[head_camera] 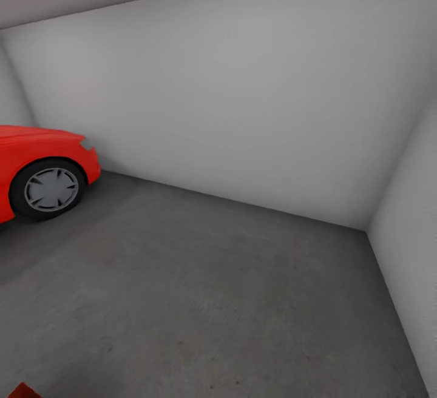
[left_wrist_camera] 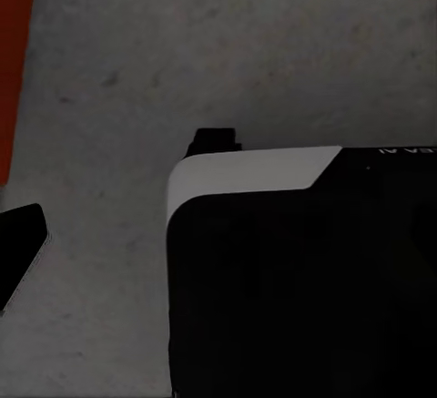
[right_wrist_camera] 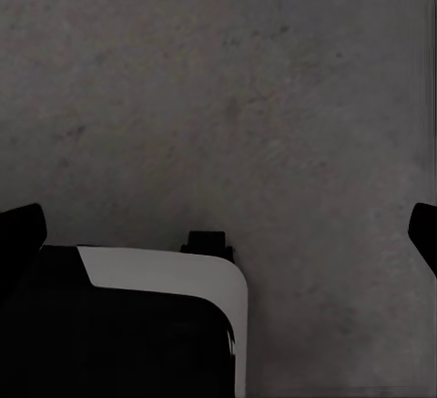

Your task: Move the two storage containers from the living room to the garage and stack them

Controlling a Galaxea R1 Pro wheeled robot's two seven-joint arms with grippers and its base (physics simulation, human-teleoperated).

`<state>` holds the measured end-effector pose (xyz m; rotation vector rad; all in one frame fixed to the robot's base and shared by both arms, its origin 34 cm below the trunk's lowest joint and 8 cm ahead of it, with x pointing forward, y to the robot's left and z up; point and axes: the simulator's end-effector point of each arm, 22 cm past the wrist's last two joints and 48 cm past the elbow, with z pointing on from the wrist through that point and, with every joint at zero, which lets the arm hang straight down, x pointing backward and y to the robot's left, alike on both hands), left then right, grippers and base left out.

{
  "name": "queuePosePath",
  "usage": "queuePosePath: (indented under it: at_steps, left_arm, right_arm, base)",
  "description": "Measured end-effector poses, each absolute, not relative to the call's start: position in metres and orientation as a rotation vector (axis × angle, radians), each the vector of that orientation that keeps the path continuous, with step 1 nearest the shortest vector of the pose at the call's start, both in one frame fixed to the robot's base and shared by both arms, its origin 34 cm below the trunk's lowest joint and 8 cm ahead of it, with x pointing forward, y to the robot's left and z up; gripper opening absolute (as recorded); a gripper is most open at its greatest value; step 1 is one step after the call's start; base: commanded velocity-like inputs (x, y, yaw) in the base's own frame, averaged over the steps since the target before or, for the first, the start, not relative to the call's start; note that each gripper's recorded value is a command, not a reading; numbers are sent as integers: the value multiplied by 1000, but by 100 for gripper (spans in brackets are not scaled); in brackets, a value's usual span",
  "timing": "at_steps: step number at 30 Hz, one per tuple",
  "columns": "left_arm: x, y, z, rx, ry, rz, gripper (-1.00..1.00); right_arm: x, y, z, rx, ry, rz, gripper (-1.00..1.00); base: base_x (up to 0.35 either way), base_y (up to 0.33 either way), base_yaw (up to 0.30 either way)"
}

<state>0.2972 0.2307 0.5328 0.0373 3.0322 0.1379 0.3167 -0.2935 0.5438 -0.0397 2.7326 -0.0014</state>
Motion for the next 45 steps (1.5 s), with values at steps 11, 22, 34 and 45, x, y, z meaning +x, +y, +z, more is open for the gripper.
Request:
queuePosePath:
  at_steps: [11, 22, 34, 45]
  left_arm:
    - [303, 233, 535, 32, 3017, 143, 100]
    - [309, 240, 538, 28, 2999, 154, 100]
    - [316, 244, 541, 24, 2982, 161, 100]
    - [322, 247, 544, 19, 2965, 166, 100]
  right_arm:
    - [322, -293, 547, -42, 2717, -1, 100]
    - [327, -292, 550, -43, 2702, 4, 100]
    - [334, -292, 553, -43, 2684, 5, 100]
    - [339, -291, 556, -43, 2669, 8, 100]
  base:
    - [0, 0, -189]
    - [0, 0, -191]
    - [0, 0, -191]
    - [-26, 0, -191]
